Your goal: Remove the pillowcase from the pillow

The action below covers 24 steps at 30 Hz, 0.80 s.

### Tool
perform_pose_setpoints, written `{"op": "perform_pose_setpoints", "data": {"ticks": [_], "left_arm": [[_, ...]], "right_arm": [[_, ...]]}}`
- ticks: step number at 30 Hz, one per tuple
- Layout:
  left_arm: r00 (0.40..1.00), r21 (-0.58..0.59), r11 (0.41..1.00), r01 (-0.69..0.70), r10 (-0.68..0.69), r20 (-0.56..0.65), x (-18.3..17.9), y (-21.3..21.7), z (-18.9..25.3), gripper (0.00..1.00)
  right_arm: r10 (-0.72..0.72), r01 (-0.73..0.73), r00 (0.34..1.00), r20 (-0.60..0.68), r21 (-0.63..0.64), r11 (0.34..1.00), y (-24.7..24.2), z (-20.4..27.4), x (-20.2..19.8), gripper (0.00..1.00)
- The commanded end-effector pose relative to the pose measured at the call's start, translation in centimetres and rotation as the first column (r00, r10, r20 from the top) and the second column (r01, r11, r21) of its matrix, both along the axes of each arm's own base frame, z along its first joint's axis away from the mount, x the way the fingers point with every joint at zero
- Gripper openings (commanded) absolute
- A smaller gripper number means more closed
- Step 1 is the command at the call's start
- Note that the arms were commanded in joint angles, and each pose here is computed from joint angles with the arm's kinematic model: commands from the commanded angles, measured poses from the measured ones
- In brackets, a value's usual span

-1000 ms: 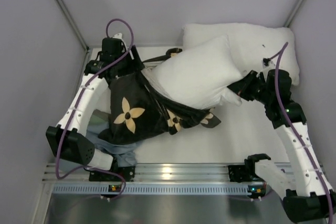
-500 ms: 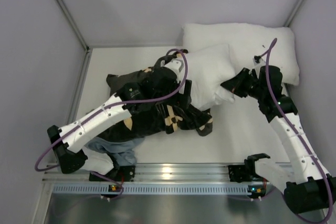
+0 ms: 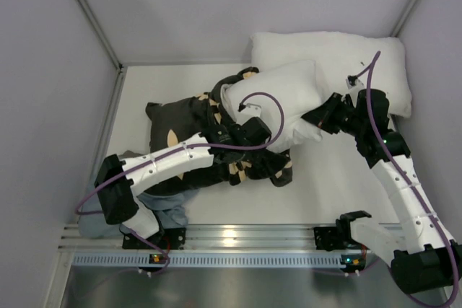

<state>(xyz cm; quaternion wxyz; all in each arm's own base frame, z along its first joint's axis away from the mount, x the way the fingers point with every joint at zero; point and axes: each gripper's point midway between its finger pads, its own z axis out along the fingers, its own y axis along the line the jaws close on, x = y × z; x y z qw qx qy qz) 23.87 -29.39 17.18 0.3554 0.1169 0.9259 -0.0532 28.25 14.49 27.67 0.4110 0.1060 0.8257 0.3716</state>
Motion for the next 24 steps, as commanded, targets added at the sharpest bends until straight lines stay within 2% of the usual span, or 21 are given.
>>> {"op": "perform_pose_setpoints", "data": {"ticks": [1, 2, 3, 4, 5, 6, 8, 13, 14, 16, 18, 19, 24], "left_arm": [[0.998, 0.067, 0.996, -0.058, 0.058, 0.009, 0.5, 1.0, -2.0, 0.74], [0.998, 0.089, 0.994, -0.06, 0.06, -0.004, 0.1, 1.4, -3.0, 0.63], [0.998, 0.104, 0.992, -0.065, 0.067, -0.009, -0.1, 1.8, -3.6, 0.35], [0.997, 0.111, 0.991, -0.069, 0.071, -0.013, -0.4, 2.2, -4.0, 0.2], [0.995, 0.148, 0.985, -0.084, 0.09, -0.033, -1.2, 3.6, -5.8, 0.07], [0.994, 0.144, 0.985, -0.1, 0.106, -0.03, -1.5, 4.4, -5.8, 0.0], [0.988, 0.171, 0.976, -0.138, 0.147, -0.042, -2.7, 6.8, -8.0, 0.0], [0.973, 0.089, 0.971, -0.222, 0.227, -0.05, -4.3, 9.8, -8.9, 0.0], [0.969, 0.075, 0.969, -0.237, 0.24, -0.048, -4.3, 10.1, -8.8, 0.0], [0.967, 0.06, 0.967, -0.249, 0.252, -0.04, -4.3, 10.9, -8.5, 0.0], [0.965, 0.043, 0.964, -0.261, 0.262, -0.031, -4.1, 11.4, -8.0, 0.0], [0.965, 0.044, 0.965, -0.26, 0.261, -0.029, -4.0, 11.5, -7.9, 0.0], [0.964, 0.025, 0.964, -0.263, 0.264, -0.032, -4.0, 12.0, -7.5, 0.0]], "right_arm": [[-0.01, -0.009, 0.953, 0.302, 0.062, 0.998, 0.2, 9.9, 0.2, 0.0], [-0.023, 0.002, 0.948, 0.317, 0.066, 0.998, 0.1, 10.7, 0.3, 0.0], [-0.047, 0.026, 0.943, 0.328, 0.067, 0.997, -0.3, 11.3, 0.6, 0.0], [-0.055, 0.034, 0.939, 0.339, 0.068, 0.997, -0.4, 11.8, 0.8, 0.0], [-0.065, 0.043, 0.931, 0.359, 0.069, 0.997, -0.5, 13.1, 1.2, 0.0], [-0.076, 0.054, 0.925, 0.371, 0.067, 0.996, -0.7, 13.7, 1.4, 0.0], [-0.111, 0.086, 0.911, 0.397, 0.08, 0.993, -1.5, 15.6, 2.2, 0.0], [-0.288, 0.251, 0.841, 0.458, 0.142, 0.958, -6.3, 20.3, 3.1, 0.0], [-0.293, 0.248, 0.836, 0.464, 0.155, 0.956, -6.6, 21.1, 3.0, 0.0], [-0.369, 0.326, 0.789, 0.491, 0.175, 0.929, -9.9, 23.1, 3.2, 0.0], [-0.389, 0.335, 0.778, 0.493, 0.198, 0.921, -11.4, 24.2, 3.0, 0.0], [-0.444, 0.397, 0.741, 0.504, 0.205, 0.894, -14.0, 25.1, 3.0, 0.0], [-0.567, 0.511, 0.682, 0.461, 0.254, 0.821, -21.6, 25.8, 2.8, 0.0]]}}
